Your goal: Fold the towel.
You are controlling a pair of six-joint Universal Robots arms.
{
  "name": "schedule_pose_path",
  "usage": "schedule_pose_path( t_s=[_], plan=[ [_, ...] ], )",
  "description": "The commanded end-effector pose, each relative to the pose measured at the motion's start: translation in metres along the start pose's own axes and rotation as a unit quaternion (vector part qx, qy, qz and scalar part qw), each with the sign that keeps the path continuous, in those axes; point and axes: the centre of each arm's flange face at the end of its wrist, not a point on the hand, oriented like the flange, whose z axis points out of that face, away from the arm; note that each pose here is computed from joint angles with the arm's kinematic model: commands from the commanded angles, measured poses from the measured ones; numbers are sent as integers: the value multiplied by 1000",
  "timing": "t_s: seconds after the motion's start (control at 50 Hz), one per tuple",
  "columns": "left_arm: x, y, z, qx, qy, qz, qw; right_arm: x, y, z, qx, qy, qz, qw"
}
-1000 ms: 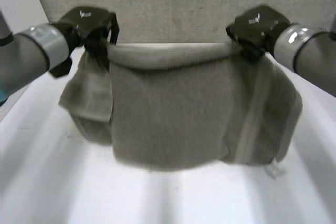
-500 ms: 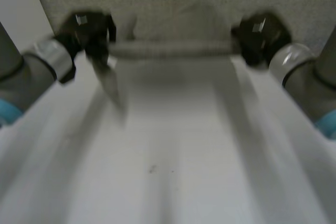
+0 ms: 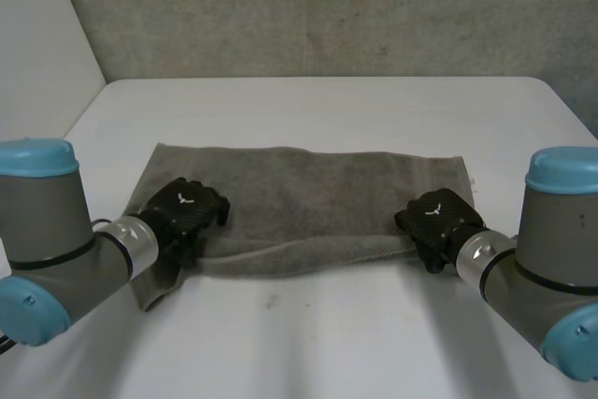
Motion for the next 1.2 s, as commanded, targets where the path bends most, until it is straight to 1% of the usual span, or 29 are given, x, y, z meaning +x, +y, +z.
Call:
schedule_pose_path(
  t_s=[0.02, 0.1, 0.16, 0.28, 0.32, 0.34, 0.38, 0.4, 0.44, 0.6, 0.78, 0.82, 0.88, 0.94, 1.02, 1.08, 1.2],
  plan=[
    [20, -5, -16, 28, 3, 14, 1000, 1, -2, -3, 30, 22, 28, 999],
    [26, -3, -25, 36, 0, 17, 999, 3, -4, -5, 36, 27, 40, 998],
    [34, 0, -41, 43, -2, 20, 999, 7, -4, -4, 39, 33, 53, 997],
    [40, 6, -56, 42, -13, 21, 999, 9, -4, -3, 38, 38, 54, 997],
    [38, 12, -65, 37, -41, 21, 998, 9, -3, -3, 38, 38, 54, 997],
    [38, 12, -65, 37, -41, 21, 998, 9, -3, -3, 38, 38, 54, 997],
    [38, 20, -69, 31, -69, 21, 997, 9, -3, -3, 39, 39, 54, 997],
    [38, 21, -69, 31, -69, 21, 997, 9, -3, -3, 39, 39, 54, 997],
    [38, 29, -71, 21, -92, 21, 995, 9, -3, -2, 38, 38, 54, 997],
    [28, 37, -67, 22, -132, 24, 991, 9, -3, -2, 40, 39, 55, 997],
    [26, 43, -56, 19, -134, 25, 990, 16, 0, 0, 42, 55, 58, 996],
    [18, 42, -48, 29, -150, 26, 988, 19, 0, 1, 43, 65, 60, 995],
    [14, 43, -45, 29, -158, 26, 987, 21, 0, 1, 43, 73, 65, 994],
    [4, 46, -42, 23, -173, 33, 984, 21, 1, 1, 40, 74, 78, 993],
    [-4, 46, -42, 19, -183, 77, 980, 15, 3, -1, 37, 63, 103, 992],
    [-6, 43, -42, 23, -187, 84, 979, 14, 3, -2, 36, 61, 105, 992],
    [-10, 39, -41, 26, -189, 84, 978, 11, 5, -3, 31, 57, 106, 992]
  ],
)
